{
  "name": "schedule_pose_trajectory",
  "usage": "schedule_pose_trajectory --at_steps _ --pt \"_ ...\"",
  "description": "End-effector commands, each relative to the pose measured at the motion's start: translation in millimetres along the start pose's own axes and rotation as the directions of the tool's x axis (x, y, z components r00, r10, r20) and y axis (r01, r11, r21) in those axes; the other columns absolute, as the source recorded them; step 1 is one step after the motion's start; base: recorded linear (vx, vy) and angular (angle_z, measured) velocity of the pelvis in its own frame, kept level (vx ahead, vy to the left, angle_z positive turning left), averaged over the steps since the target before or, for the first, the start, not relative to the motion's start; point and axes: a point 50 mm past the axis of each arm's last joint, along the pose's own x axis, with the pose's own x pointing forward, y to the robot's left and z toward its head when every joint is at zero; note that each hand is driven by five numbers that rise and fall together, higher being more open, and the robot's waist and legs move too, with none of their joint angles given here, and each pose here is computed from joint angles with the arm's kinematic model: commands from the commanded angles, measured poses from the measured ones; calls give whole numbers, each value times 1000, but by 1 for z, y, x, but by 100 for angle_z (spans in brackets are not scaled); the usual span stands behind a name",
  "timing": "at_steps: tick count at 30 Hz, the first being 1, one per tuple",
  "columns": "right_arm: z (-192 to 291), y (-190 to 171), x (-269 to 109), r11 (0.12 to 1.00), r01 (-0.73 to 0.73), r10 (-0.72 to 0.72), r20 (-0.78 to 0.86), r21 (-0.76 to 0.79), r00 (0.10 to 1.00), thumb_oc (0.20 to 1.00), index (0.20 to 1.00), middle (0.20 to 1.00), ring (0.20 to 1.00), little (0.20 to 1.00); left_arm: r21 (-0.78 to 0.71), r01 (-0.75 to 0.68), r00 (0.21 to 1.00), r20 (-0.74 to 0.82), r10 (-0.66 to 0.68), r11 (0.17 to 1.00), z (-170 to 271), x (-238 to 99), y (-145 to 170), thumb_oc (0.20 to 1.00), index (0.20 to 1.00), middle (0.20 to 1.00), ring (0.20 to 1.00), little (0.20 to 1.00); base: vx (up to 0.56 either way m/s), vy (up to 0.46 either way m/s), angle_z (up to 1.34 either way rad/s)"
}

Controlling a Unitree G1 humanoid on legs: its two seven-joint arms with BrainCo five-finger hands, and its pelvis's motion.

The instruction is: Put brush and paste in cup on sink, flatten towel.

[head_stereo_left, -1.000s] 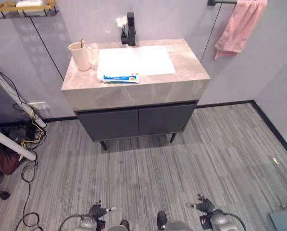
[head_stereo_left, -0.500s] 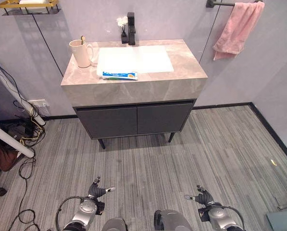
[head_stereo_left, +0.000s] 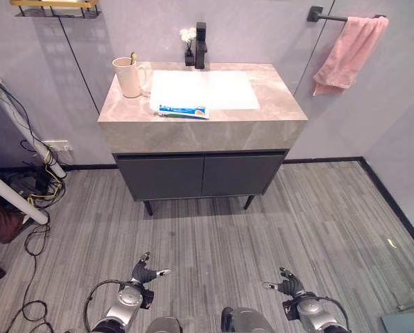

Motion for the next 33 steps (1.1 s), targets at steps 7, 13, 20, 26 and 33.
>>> schedule_pose_trajectory --at_steps 7,13,20,26,33 --pt "46 0 4 998 55 -58 189 19 980 1000 1000 1000 1000 1000 17 -107 992 64 105 994 10 4 34 1000 1000 1000 1000 1000 162 117 -27" --pt "49 -8 6 994 84 -69 194 -70 979 1000 1000 1000 1000 1000 -29 -100 994 39 101 995 14 9 25 1000 1000 1000 1000 1000 335 -48 6" --pt "43 -15 5 980 79 -46 182 -184 982 1000 1000 1000 1000 1000 -146 -84 994 -77 73 986 -3 8 6 1000 1000 1000 1000 1000 348 -198 31" --pt "45 -28 4 977 129 -94 202 -169 975 1000 1000 1000 1000 1000 -118 -88 996 -25 85 989 12 13 11 1000 1000 1000 1000 1000 197 -195 -1" --pt "45 -42 -1 981 166 -139 238 -96 961 1000 1000 1000 1000 1000 -153 -128 991 -46 123 980 9 13 15 1000 1000 1000 1000 1000 195 23 27"
